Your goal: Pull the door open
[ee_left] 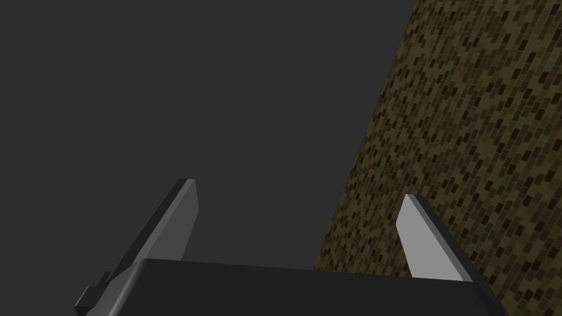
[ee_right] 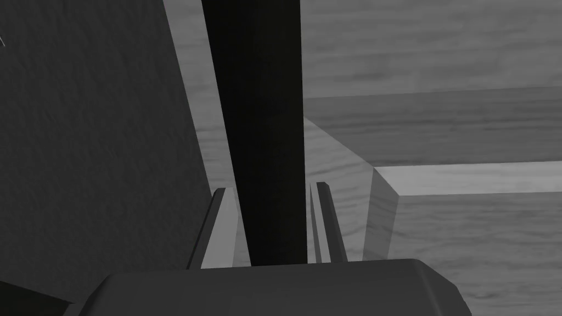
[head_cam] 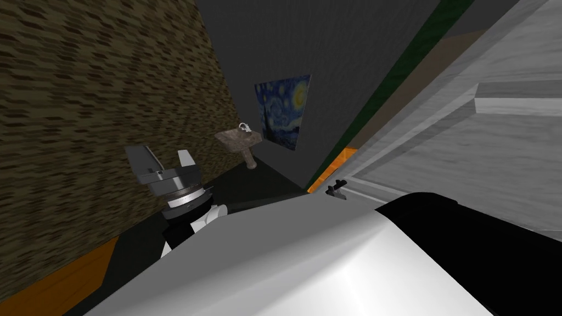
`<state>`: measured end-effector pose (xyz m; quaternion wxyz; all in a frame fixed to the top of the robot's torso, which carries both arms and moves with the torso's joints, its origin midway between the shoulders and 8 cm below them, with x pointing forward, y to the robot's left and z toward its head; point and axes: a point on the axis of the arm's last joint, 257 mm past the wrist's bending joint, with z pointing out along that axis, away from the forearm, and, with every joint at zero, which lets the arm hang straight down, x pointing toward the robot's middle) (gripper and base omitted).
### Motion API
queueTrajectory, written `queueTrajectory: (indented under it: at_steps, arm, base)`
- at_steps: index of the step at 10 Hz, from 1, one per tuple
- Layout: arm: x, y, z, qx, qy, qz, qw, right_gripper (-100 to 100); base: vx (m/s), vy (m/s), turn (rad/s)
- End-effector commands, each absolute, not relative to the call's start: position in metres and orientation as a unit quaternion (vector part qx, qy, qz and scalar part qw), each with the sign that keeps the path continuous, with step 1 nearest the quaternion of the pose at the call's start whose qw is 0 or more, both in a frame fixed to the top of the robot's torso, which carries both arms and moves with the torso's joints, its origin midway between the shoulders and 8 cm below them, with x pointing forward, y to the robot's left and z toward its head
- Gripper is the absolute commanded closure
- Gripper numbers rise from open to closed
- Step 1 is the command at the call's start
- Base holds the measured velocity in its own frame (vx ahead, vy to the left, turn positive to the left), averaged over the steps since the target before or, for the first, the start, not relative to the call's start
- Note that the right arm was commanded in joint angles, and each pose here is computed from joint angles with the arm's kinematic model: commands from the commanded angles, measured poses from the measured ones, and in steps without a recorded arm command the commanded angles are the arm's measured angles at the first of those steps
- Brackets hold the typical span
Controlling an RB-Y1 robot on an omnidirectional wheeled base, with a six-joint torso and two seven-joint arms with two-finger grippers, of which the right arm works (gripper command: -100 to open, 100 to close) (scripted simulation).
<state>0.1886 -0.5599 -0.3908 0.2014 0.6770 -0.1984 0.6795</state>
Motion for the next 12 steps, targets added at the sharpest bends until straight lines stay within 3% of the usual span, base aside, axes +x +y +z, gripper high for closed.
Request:
queueTrajectory:
  at_steps: [1, 12]
  arm:
    - [0.189, -0.549, -0.391, 0.682, -0.187, 0.682, 0.189, 100]
    - [0.194, -0.487, -0.391, 0.698, -0.114, 0.698, 0.114, 100]
  base:
    - [-0.225, 0.032, 0.054]
    - [-0.223, 0.017, 0.042]
